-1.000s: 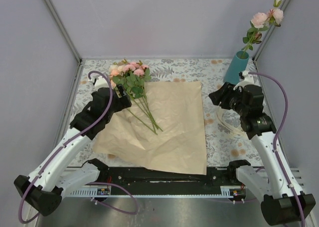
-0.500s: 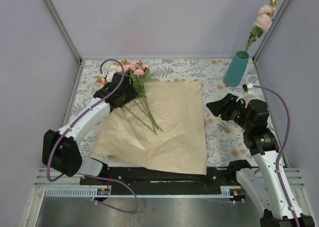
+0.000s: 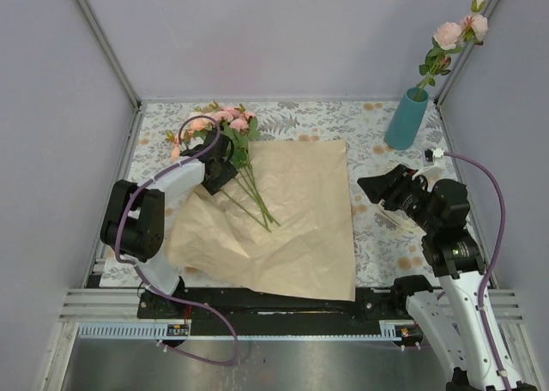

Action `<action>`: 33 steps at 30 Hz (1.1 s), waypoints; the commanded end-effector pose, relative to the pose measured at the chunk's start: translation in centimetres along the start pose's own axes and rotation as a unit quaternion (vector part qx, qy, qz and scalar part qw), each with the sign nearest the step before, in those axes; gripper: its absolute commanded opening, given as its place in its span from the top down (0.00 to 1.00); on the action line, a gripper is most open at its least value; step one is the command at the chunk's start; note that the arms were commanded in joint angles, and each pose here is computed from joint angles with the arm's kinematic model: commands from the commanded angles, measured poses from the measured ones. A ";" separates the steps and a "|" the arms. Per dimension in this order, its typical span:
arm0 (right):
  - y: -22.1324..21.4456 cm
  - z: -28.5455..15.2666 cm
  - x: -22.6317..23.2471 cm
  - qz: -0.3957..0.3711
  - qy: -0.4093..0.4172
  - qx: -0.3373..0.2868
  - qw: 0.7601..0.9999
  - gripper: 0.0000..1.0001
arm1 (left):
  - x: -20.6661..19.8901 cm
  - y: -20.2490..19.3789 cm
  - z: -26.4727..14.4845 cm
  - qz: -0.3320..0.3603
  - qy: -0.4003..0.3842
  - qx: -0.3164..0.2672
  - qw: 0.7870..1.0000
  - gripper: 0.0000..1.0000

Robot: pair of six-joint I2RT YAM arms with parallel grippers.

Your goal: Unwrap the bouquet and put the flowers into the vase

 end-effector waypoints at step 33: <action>1.0 -1.4 0.5 -0.014 0.000 -0.069 0.998 0.44 | 0.4 0.9 3.3 -0.049 0.077 -0.012 0.996 1.00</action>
Point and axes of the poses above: each gripper's point midway between its finger pads, its own z axis out along the fingers, its own x axis along the line the jaws close on, y = z × x, the point moved 8 cm from there along -z, back along the fingers, and after that the axes turned 8 degrees about -z, right-handed, at the moved point
